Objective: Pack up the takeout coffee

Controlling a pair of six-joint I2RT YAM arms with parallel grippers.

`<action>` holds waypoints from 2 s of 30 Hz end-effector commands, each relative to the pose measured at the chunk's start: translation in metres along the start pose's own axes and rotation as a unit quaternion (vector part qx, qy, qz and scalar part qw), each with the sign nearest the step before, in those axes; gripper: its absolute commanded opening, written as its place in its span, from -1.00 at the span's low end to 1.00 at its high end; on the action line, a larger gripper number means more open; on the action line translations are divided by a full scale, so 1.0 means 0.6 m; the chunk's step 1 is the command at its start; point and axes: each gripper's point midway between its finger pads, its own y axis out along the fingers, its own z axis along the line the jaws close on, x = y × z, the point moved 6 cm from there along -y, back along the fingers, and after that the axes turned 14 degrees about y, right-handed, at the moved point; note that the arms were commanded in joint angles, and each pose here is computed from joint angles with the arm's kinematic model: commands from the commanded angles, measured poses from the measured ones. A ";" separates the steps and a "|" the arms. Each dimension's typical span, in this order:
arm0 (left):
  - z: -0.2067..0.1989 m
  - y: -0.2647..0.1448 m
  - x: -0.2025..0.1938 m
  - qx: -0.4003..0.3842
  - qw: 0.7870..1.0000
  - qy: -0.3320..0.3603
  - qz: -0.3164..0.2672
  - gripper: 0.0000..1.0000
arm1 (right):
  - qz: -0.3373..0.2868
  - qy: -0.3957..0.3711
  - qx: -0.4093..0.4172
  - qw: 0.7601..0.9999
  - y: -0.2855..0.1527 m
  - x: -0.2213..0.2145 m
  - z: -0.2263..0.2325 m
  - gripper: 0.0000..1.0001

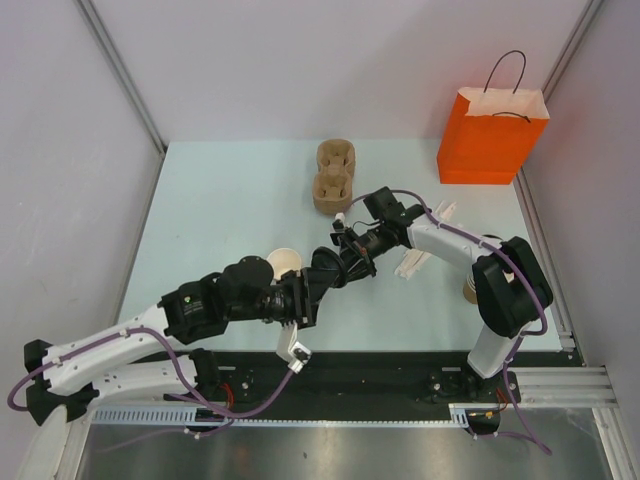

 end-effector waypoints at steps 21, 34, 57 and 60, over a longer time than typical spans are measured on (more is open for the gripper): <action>0.019 -0.007 0.002 -0.019 0.998 0.054 0.002 -0.28 | 0.010 -0.005 0.009 1.000 -0.006 -0.010 0.007 -1.00; 0.040 0.002 0.002 -0.022 0.998 0.065 0.009 -0.30 | 0.004 -0.012 0.007 1.000 -0.006 -0.007 0.006 -1.00; 0.049 -0.001 -0.006 -0.077 0.994 0.073 0.026 -0.69 | -0.006 -0.021 0.002 1.000 -0.005 0.000 0.000 -1.00; 0.049 -0.002 -0.006 -0.075 0.994 0.070 0.028 -0.78 | -0.007 -0.023 0.001 1.000 -0.005 0.000 0.000 -1.00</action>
